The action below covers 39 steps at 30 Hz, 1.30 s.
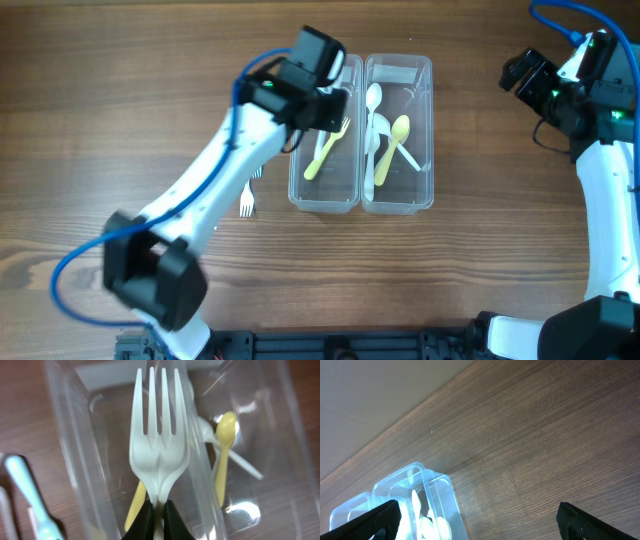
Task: Pack container
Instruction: 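Carry the white fork into the left container and release it, then return the left gripper to the pile and grasp another white fork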
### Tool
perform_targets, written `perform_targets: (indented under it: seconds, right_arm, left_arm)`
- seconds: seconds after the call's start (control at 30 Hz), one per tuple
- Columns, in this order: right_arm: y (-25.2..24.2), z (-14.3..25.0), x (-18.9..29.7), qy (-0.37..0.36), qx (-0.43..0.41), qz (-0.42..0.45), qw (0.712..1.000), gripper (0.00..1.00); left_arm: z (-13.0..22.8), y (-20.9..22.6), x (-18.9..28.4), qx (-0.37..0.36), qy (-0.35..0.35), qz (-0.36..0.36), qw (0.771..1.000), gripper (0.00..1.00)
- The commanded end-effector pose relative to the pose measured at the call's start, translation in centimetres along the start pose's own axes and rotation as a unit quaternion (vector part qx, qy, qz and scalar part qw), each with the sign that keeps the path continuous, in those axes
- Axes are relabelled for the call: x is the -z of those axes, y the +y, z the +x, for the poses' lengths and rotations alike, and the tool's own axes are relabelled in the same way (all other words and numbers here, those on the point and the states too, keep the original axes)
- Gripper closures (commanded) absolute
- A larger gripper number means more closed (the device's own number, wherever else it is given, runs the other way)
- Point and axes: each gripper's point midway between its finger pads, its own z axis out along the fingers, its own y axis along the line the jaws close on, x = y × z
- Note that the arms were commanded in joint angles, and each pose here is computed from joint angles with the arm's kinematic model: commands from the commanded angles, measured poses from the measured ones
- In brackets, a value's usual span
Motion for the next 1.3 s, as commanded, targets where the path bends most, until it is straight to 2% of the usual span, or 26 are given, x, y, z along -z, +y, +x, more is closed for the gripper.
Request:
perform_targets:
  seconds: [0.0,0.07,0.13,0.2,0.3,0.4,0.53,0.67,0.8,0.87,0.97,1.13,1.27]
  right_arm:
    - [0.0,0.1,-0.4,0.004,-0.007,-0.001,1.0,0.0]
    - [0.0,0.1,-0.4,0.004,-0.007,-0.001,1.0,0.0]
    - [0.0,0.1,-0.4,0.004,-0.007,-0.001,1.0,0.0]
    - [0.0,0.1,-0.4,0.004,-0.007,-0.001,1.0,0.0]
    - [0.0,0.1,-0.4,0.004,-0.007,-0.001,1.0,0.0]
    - [0.0,0.1,-0.4,0.004,-0.007,-0.001,1.0,0.0]
    - [0.0,0.1,-0.4,0.005,-0.007,-0.001,1.0,0.0]
    - [0.0,0.1,-0.4,0.004,-0.007,-0.001,1.0,0.0]
    - [0.0,0.1,-0.4,0.004,-0.007,-0.001,1.0,0.0]
    - [0.0,0.1,-0.4,0.004,-0.007,-0.001,1.0,0.0]
    - [0.0,0.1,-0.4,0.004,-0.007,-0.001,1.0,0.0]
    - [0.0,0.1,-0.4,0.005,-0.007,-0.001,1.0,0.0]
    - [0.0,0.1,-0.4,0.005,-0.007,0.0,1.0,0.0]
  left_arm:
    - [2.5,0.2,-5.3,0.014,0.053,-0.03,0.998,0.89]
    - [3.2,0.2,-6.6,0.013,0.066,-0.032,0.997,0.81]
    - [3.1,0.2,-6.6,0.02,0.065,-0.032,0.997,0.71]
    - [2.2,0.1,-5.8,0.025,0.051,-0.029,0.998,0.65]
    - [0.2,0.1,-3.0,0.03,0.022,-0.023,0.999,0.55]
    - [-2.1,1.1,1.1,0.039,-0.022,-0.028,0.999,0.5]
    - [-3.3,5.2,4.8,0.061,-0.063,-0.097,0.991,0.42]
    - [-1.8,10.9,4.8,0.077,-0.027,-0.168,0.982,0.42]
    - [1.5,16.0,1.3,0.109,0.043,-0.2,0.973,0.44]
    - [3.0,17.9,-0.4,0.126,0.074,-0.205,0.968,0.48]
    - [4.5,19.2,-2.5,0.147,0.107,-0.194,0.964,0.54]
    - [6.7,20.9,-5.6,0.16,0.151,-0.194,0.956,0.51]
    - [8.0,20.9,-7.6,0.119,0.183,-0.176,0.96,0.48]
